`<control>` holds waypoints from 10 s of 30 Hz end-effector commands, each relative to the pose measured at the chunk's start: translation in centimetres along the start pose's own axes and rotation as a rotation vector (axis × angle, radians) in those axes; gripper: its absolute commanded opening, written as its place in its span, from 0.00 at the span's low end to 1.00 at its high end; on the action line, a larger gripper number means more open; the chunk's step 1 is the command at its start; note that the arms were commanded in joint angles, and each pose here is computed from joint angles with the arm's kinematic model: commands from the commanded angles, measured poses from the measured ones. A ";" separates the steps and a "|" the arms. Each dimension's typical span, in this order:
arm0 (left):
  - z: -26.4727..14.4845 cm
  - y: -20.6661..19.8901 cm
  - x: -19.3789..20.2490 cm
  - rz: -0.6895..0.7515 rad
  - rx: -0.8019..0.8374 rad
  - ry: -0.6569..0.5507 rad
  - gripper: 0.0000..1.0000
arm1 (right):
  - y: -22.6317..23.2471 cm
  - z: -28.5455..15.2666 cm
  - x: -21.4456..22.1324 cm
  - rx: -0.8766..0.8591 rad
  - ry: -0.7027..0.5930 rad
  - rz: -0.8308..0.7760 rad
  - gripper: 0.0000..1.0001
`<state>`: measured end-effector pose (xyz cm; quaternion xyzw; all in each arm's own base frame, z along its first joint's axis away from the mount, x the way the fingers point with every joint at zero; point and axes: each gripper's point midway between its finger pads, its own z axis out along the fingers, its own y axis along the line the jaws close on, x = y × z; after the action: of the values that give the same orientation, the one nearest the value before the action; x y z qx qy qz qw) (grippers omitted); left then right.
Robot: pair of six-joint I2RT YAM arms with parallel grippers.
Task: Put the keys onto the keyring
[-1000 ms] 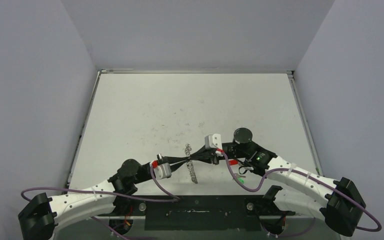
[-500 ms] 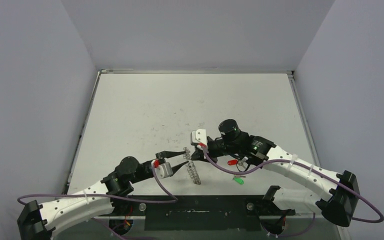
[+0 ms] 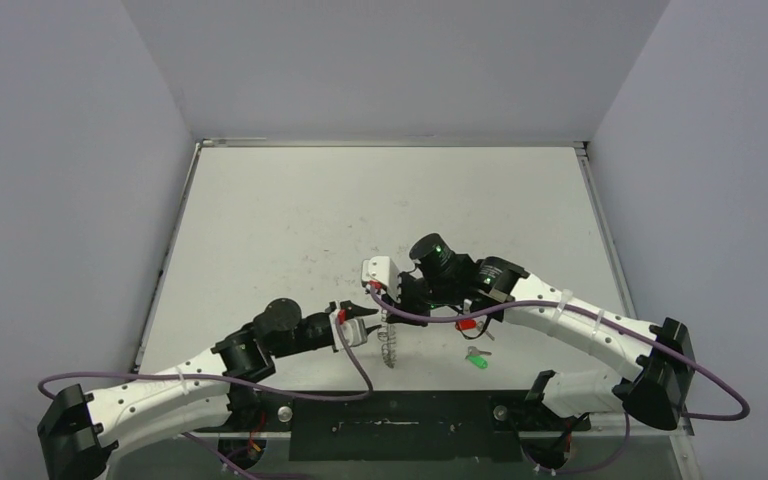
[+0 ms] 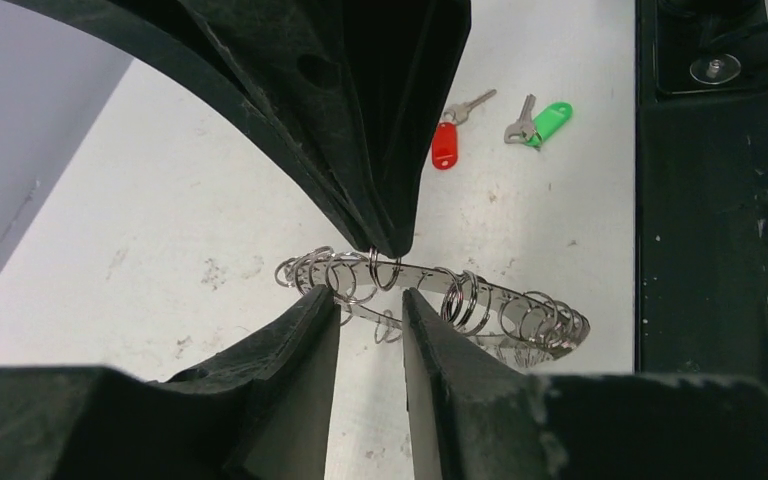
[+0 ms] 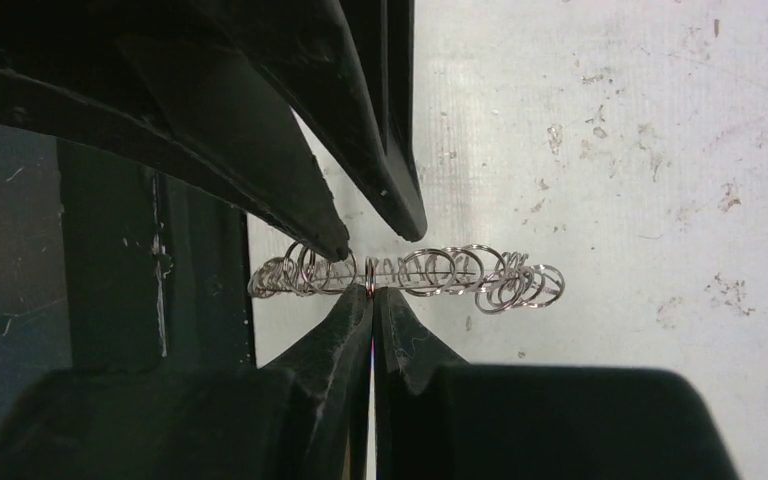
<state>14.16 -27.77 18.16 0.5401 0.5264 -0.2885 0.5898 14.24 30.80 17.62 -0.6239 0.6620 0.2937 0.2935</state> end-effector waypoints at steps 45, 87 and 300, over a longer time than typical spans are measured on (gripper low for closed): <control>0.5 0.9 -4.7 -0.115 -0.078 -0.315 0.00 | -2.0 -2.9 -4.2 0.105 -0.369 -0.047 0.50; -1.8 0.7 -8.5 -0.126 -0.079 -0.539 0.00 | 2.2 -3.0 -5.5 -0.092 -0.609 -0.280 0.00; 1.3 0.7 -0.4 -0.274 0.024 0.126 0.00 | -3.7 -0.9 -0.4 0.036 -0.376 0.019 0.00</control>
<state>14.84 -26.64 16.31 0.5022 0.6666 -0.2929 0.4665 17.68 28.17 15.94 -0.5476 0.6513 0.3681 0.3748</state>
